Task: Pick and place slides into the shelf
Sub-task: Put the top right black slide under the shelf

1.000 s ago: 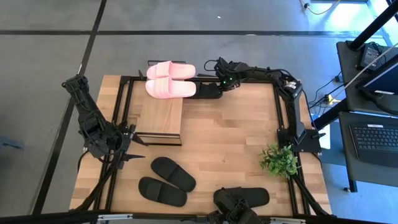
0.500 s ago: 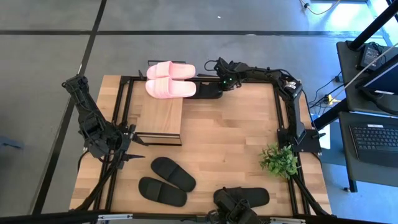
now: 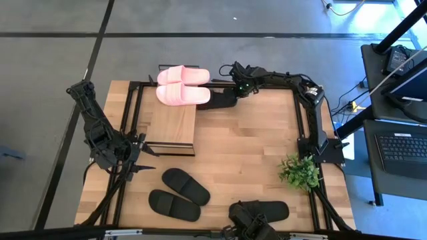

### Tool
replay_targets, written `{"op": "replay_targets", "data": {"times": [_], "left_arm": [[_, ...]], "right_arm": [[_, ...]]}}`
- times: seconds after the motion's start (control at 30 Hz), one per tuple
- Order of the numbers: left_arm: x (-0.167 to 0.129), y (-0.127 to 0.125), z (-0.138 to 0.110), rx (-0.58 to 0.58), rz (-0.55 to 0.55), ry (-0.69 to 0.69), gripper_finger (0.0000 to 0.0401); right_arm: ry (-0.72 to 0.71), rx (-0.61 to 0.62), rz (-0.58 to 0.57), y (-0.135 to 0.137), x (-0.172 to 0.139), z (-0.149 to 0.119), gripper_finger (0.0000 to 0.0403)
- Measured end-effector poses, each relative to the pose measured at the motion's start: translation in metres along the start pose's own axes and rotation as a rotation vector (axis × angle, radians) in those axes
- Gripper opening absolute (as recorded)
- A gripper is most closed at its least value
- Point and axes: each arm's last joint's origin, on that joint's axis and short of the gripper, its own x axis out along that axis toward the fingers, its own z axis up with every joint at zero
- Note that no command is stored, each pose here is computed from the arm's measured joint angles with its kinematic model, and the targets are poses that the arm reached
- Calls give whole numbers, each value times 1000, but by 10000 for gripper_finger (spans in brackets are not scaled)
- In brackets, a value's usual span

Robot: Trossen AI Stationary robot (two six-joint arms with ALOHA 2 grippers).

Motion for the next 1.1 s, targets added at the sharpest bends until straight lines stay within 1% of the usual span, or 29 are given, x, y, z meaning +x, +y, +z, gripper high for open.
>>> {"op": "replay_targets", "data": {"times": [0.23,0.47,0.77,1.1], "left_arm": [[0,0,0,3,0,0,217],[0,0,0,3,0,0,217],[0,0,0,3,0,0,217],[0,0,0,2,0,0,217]], "right_arm": [[-7,65,73,11,1,-1,13],[-71,159,146,26,1,1,13],[-74,307,171,33,2,-1,12],[-134,347,207,41,1,1,12]]}}
